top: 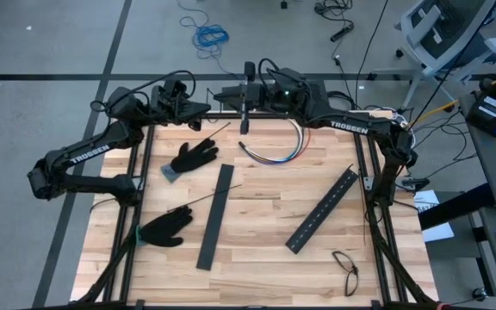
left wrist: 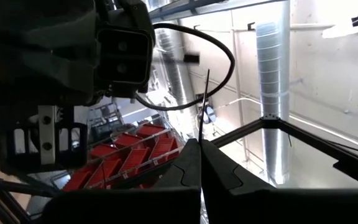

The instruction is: Ziptie cables

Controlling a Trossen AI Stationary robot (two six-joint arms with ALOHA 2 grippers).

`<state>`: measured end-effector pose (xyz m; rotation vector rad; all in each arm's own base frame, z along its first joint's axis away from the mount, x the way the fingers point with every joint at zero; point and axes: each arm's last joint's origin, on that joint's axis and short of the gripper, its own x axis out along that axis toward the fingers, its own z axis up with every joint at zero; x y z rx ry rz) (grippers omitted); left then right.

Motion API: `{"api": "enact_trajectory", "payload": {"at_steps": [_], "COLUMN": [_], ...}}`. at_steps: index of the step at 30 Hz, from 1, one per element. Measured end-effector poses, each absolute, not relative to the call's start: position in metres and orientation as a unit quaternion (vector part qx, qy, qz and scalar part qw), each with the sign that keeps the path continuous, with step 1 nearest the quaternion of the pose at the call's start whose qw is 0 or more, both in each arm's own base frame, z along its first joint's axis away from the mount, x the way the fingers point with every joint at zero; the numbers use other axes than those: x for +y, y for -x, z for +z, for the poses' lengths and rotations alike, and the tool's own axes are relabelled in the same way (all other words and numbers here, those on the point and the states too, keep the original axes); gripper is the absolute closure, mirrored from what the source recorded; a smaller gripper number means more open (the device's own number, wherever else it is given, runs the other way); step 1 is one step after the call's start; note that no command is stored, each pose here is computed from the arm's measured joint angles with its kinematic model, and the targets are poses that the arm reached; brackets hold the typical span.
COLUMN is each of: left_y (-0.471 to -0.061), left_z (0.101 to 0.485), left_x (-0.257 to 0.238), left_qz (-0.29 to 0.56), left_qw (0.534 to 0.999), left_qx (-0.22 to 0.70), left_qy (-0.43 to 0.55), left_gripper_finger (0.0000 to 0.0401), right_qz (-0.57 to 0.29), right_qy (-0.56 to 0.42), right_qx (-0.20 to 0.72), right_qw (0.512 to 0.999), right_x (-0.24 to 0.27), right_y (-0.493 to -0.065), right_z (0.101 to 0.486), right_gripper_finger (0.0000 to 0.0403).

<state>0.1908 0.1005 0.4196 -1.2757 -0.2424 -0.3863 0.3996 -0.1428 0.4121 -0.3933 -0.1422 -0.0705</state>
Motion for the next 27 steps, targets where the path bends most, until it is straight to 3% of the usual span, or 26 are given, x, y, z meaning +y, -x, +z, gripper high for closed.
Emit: {"api": "enact_trajectory", "payload": {"at_steps": [27], "left_y": [-0.1909], "left_z": [0.4196], "left_x": [0.1005], "left_qz": [-0.178], "left_qw": [0.780], "left_qx": [-0.113], "left_qy": [0.589], "left_gripper_finger": [0.0401], "right_qz": [-0.030], "right_qy": [0.192], "right_qx": [-0.084], "right_qw": [0.977], "right_x": [-0.1379], "right_y": [-0.4007], "right_z": [0.4148], "right_gripper_finger": [0.0403]}}
